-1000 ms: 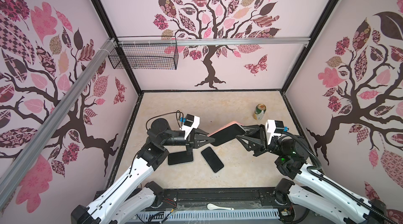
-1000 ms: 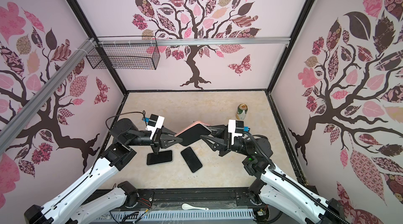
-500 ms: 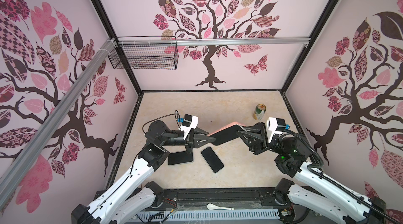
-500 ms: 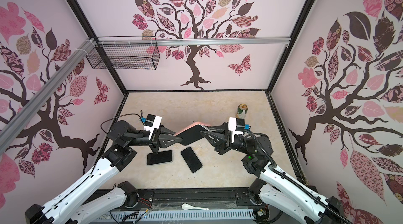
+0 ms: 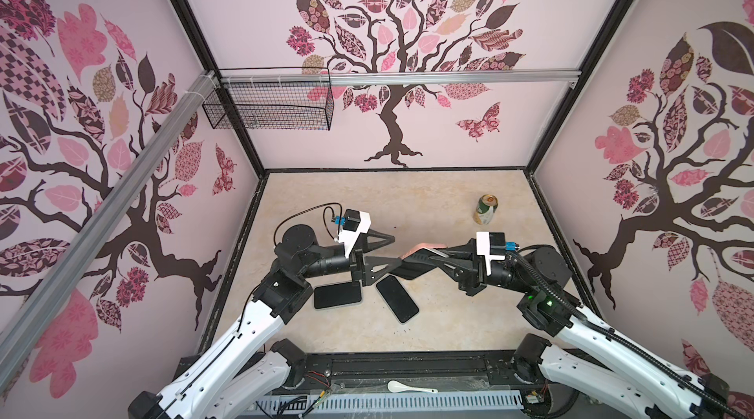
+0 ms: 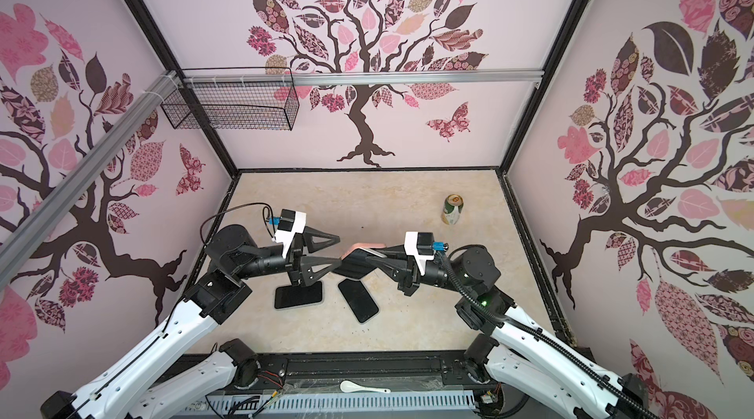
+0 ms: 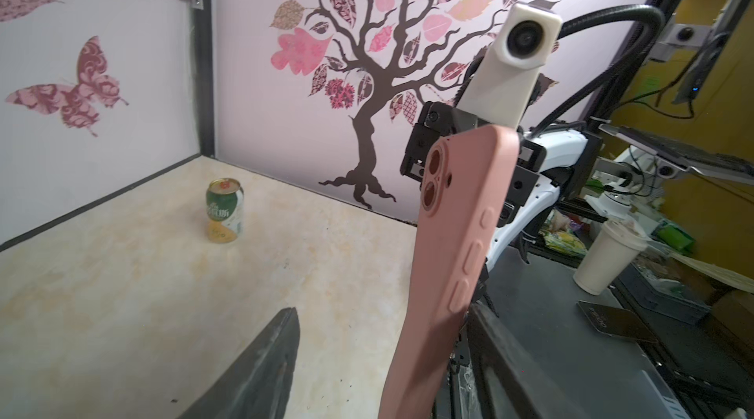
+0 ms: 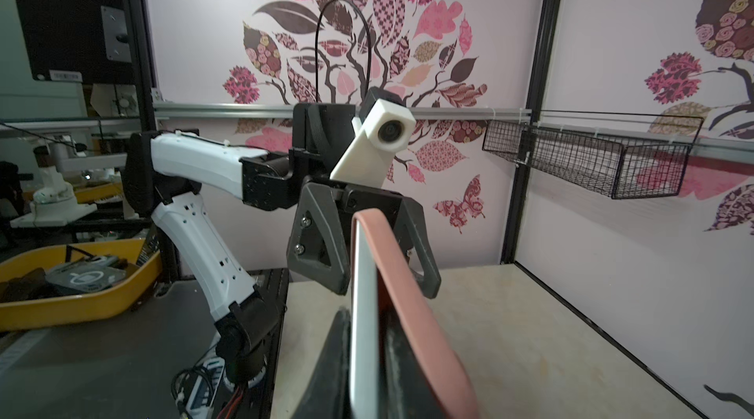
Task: Take the phone out of the phone case
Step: Remove the phone case from the phone.
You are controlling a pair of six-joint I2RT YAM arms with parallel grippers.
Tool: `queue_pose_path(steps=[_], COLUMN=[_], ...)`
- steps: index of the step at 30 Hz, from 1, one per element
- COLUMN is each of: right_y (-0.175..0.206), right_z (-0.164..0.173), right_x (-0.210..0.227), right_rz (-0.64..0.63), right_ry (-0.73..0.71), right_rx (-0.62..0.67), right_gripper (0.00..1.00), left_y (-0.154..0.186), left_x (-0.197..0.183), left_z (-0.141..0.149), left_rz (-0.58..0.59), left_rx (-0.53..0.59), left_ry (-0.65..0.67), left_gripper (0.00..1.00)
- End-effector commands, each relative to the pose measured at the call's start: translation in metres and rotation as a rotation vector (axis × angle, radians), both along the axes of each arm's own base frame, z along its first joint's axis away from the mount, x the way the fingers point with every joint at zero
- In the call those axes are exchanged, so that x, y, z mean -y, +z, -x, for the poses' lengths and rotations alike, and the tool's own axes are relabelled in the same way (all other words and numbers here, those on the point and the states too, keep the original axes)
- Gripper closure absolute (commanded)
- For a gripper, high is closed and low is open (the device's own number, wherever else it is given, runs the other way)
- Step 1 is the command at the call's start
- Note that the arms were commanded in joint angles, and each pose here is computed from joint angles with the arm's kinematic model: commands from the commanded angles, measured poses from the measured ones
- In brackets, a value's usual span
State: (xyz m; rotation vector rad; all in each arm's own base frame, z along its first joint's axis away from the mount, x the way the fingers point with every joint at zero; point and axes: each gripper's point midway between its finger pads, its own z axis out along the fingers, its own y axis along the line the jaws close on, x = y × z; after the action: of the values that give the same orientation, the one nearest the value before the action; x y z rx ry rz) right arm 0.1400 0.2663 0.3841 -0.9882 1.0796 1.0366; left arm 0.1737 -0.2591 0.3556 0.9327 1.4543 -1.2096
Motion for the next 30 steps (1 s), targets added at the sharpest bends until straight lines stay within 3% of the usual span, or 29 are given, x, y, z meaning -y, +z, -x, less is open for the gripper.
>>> queue_pose_path(steps=[1,6,10,17,24,30], right_y=[-0.009,-0.030,-0.043,-0.056,-0.070,-0.075], right_z=[-0.008,-0.025,-0.029,-0.031,-0.047,-0.049], right_x=[0.006,0.007,0.002,-0.009,-0.018,-0.020], right_rz=[0.157,0.251,0.322,0.388,0.508,0.529], right_ry=[-0.112,-0.195,-0.188,-0.148,-0.139,-0.131], right_rx=[0.167,0.238,0.329,0.486,0.523,0.525], right_gripper=[1.00,1.00,1.00,1.00,1.00,1.00], left_y=[0.007,0.003,0.003,-0.003,-0.016,-0.033], left_x=[-0.010,-0.009,-0.007,0.000,0.007,0.022], left_z=[-0.010,-0.016,-0.019,-0.025,-0.032,-0.027], left_rz=[-0.055,-0.102,-0.110,-0.111,-0.216,-0.383], left_rx=[0.011,-0.019,-0.027,-0.061,-0.091,0.003], left_ry=[0.103,0.122,0.121,0.100,0.093,0.142], left_gripper=[0.24,0.15,0.15,0.30,0.30,0.31])
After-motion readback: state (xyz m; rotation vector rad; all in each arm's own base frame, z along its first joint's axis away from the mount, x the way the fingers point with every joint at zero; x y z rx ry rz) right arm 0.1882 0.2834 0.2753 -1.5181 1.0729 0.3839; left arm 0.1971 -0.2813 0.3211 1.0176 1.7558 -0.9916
